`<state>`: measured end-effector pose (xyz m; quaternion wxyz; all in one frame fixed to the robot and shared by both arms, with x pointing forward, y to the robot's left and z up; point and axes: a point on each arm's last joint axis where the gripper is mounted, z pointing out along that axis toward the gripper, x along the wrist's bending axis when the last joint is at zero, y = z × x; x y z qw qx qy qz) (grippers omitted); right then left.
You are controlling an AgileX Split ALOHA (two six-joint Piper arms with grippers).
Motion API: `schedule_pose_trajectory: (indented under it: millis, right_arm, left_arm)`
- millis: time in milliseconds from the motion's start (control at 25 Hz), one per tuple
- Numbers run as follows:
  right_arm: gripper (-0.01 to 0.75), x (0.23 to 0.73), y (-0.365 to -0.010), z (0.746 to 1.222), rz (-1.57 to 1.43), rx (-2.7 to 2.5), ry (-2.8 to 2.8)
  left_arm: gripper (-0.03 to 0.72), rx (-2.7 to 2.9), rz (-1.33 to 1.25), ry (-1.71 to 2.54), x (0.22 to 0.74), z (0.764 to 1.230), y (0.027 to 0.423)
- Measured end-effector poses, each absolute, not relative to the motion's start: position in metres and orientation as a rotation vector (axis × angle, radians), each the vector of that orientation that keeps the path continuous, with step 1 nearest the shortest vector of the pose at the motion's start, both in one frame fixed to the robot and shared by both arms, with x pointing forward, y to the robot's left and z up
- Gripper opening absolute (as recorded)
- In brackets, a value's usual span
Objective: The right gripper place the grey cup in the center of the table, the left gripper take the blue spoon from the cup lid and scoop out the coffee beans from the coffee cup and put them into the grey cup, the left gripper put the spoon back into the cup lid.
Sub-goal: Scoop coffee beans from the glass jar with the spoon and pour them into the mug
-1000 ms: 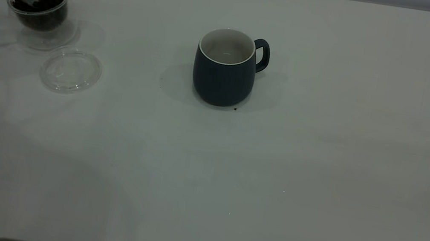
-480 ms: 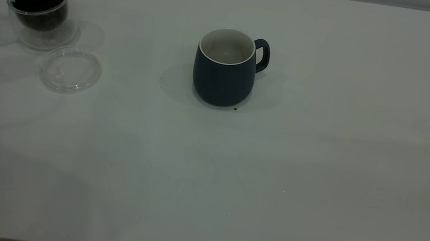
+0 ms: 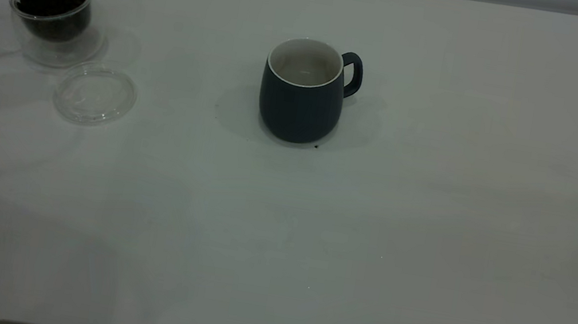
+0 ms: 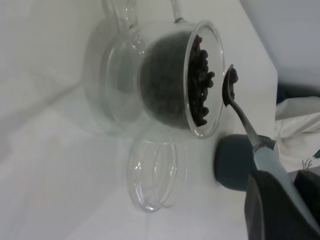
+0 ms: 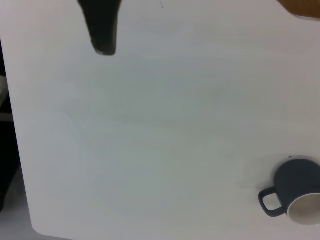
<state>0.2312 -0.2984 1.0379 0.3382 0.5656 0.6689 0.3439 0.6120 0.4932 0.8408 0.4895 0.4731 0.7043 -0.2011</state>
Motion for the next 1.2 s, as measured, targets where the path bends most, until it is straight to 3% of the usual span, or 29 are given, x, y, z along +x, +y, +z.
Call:
schedule_pose_trajectory:
  millis: [440, 1200]
  right_arm:
    - [0.462, 0.231, -0.298, 1.038, 0.896, 1.473, 1.743]
    - [0.462, 0.231, -0.298, 1.038, 0.896, 1.473, 1.743]
  left_arm:
    - [0.128, 1.108, -0.512, 1.721, 0.617, 0.842, 0.488]
    - [0.128, 1.218, -0.638, 1.598, 0.655, 0.846, 0.398]
